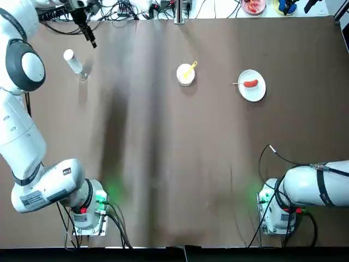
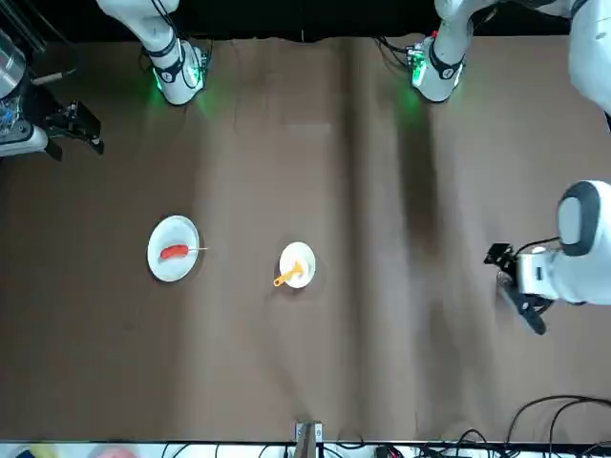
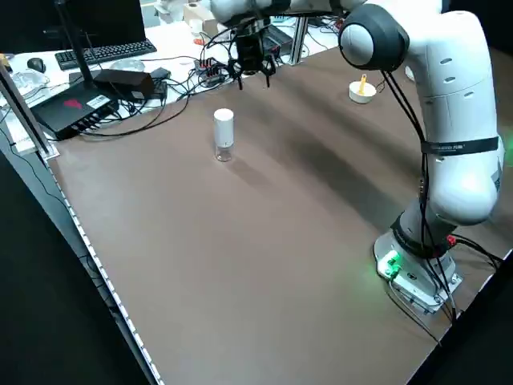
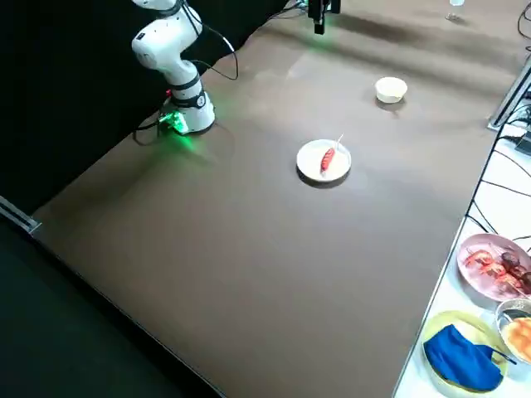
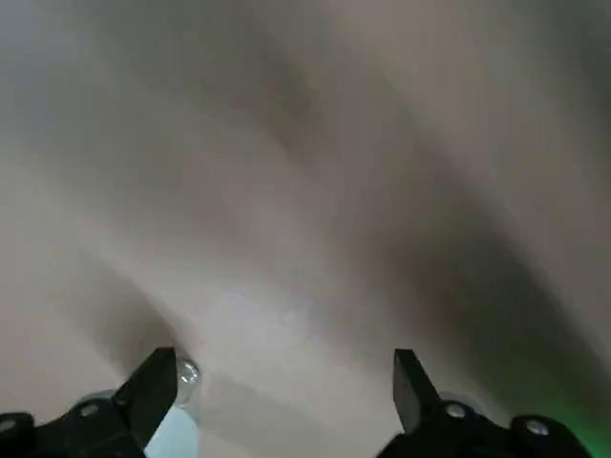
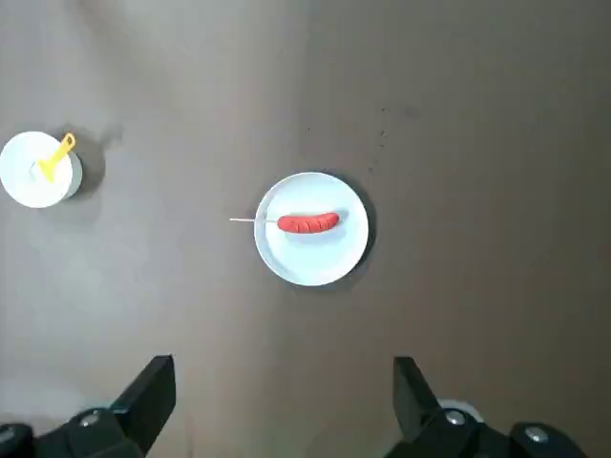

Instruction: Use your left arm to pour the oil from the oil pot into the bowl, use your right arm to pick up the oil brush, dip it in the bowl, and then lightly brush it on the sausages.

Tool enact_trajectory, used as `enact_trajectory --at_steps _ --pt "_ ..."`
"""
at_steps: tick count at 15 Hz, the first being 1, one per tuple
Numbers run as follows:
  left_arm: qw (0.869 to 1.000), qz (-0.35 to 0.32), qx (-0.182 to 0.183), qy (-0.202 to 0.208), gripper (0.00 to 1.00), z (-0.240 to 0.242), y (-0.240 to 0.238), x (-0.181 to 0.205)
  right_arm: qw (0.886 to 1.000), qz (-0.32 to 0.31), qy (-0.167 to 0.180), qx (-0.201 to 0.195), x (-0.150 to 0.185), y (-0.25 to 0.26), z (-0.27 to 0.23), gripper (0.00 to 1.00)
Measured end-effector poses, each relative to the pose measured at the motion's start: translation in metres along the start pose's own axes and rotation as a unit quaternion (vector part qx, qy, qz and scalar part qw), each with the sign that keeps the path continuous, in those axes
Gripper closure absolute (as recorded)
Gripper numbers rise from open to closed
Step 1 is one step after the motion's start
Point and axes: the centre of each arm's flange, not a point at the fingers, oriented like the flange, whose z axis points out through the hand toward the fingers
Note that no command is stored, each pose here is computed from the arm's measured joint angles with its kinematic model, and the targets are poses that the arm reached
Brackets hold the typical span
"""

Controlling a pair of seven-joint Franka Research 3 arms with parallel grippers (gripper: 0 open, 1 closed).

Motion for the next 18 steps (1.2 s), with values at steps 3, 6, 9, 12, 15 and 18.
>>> enact_trajectory --at_steps 3,6,9,12,15,18 --pt "0.998 -0.063 0.02 -0.014 0.0 -0.003 0.022 0.017 1.0 0.009 0.0 0.0 0.0 -0.002 0.0 0.0" --pt "0.99 -0.134 0.034 -0.02 0.0 -0.026 0.047 0.015 1.0 0.009 -0.001 0.0 0.0 -0.003 0.0 0.0" --pt "0.981 -0.186 0.058 -0.028 0.0 -0.058 0.081 -0.006 1.0 0.008 -0.004 0.0 0.0 -0.005 0.003 0.0" --pt "0.968 -0.233 0.089 -0.011 0.0 -0.104 0.106 -0.031 1.0 0.006 -0.005 0.0 0.0 -0.005 0.004 0.0" --pt "0.957 -0.268 0.113 0.002 0.0 -0.133 0.131 -0.048 1.0 -0.015 -0.007 0.0 0.0 -0.006 0.005 0.0" --pt "0.947 -0.299 0.117 0.014 0.0 -0.159 0.158 -0.06 1.0 -0.023 -0.008 0.0 0.0 -0.006 0.006 0.0"
